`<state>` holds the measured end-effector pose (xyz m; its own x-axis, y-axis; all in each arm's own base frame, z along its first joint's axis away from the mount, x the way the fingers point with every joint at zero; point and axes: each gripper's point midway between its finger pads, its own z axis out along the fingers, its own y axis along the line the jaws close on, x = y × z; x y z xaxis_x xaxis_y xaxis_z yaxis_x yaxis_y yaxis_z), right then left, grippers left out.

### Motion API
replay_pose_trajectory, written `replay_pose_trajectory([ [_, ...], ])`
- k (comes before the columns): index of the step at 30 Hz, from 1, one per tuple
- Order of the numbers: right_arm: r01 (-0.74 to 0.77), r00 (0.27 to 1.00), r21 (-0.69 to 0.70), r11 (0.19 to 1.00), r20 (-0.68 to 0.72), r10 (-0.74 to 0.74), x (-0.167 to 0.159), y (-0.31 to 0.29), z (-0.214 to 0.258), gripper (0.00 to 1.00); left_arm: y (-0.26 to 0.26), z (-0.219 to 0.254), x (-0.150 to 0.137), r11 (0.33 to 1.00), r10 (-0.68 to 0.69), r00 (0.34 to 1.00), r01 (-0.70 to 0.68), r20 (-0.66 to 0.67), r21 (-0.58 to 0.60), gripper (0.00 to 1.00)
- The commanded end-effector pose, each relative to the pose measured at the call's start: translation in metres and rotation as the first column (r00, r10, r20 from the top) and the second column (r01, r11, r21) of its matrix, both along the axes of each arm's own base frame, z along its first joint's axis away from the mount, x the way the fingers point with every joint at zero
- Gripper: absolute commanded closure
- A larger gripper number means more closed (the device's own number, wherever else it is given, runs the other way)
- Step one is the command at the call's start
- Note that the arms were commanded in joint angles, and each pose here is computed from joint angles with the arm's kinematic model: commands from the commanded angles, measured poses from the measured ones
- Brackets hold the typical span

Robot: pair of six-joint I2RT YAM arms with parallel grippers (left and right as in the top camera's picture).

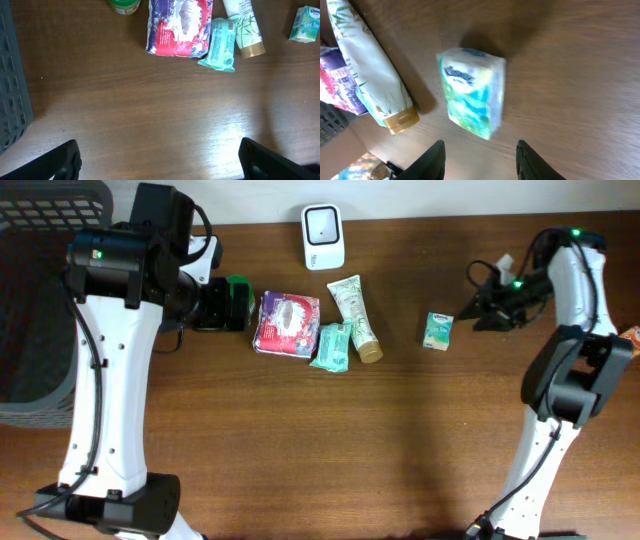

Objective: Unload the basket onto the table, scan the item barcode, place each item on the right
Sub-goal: 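Lift the green pack and bring it toward the scanner, then hold the green pack face-down over the scanner window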

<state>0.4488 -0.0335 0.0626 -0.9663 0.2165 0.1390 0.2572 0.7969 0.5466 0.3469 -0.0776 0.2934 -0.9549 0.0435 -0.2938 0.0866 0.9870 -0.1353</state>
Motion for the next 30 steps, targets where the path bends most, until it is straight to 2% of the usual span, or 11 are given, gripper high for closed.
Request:
replay_pose_trajectory([
  [1, -0.013, 0.999, -0.054, 0.998, -0.052, 0.01, -0.005, 0.017, -0.023, 0.59, 0.001, 0.006, -0.002, 1.0, -0.012, 1.0, 0.012, 0.02, 0.001, 0.01],
  [5, -0.05, 0.997, -0.045, 0.998, -0.068, 0.047, -0.014, 0.037, -0.061, 0.6, 0.001, 0.006, -0.002, 1.0, -0.012, 1.0, 0.012, 0.02, 0.001, 0.01],
  [7, -0.054, 0.997, -0.023, 0.998, -0.062, 0.052, -0.014, 0.045, -0.062, 0.96, 0.001, 0.006, -0.002, 1.0, -0.012, 1.0, 0.012, 0.02, 0.001, 0.01],
  [9, -0.046, 0.998, 0.059, 0.997, -0.034, 0.049, -0.009, 0.055, -0.05, 0.96, 0.001, 0.006, -0.002, 1.0, -0.012, 1.0, 0.012, 0.02, 0.001, 0.01],
  [11, -0.167, 0.98, 0.31, 0.936, 0.153, 0.125, -0.001, 0.089, -0.009, 0.96, 0.001, 0.006, -0.002, 1.0, -0.012, 1.0, 0.012, 0.02, 0.001, 0.01],
  [13, -0.289, 0.939, 0.434, 0.853, 0.303, 0.164, -0.007, 0.109, 0.021, 0.96, 0.001, 0.006, -0.002, 1.0, -0.012, 1.0, 0.012, 0.02, 0.001, 0.01],
  [14, -0.331, 0.923, 0.446, 0.831, 0.337, 0.186, -0.012, 0.114, 0.027, 0.96, 0.001, 0.006, -0.002, 1.0, -0.012, 1.0, 0.012, 0.02, 0.001, 0.01],
  [16, -0.556, 0.804, 0.407, 0.724, 0.486, 0.344, -0.042, 0.13, 0.036, 0.96, 0.001, 0.006, -0.002, 1.0, -0.012, 1.0, 0.012, 0.02, 0.001, 0.01],
  [18, -0.594, 0.776, 0.389, 0.704, 0.509, 0.373, -0.044, 0.137, 0.036, 0.96, 0.001, 0.006, -0.002, 1.0, -0.012, 1.0, 0.012, 0.02, 0.001, 0.01],
  [23, -0.563, 0.764, 0.457, 0.688, 0.606, 0.223, -0.023, 0.151, 0.065, 0.96, 0.001, 0.006, -0.002, 1.0, -0.012, 1.0, 0.012, 0.02, 0.001, 0.01],
  [30, -0.643, 0.645, 0.49, 0.588, 0.761, 0.071, 0.008, 0.205, 0.15, 0.96, 0.001, 0.006, -0.002, 1.0, -0.012, 1.0, 0.012, 0.02, 0.001, 0.01],
])
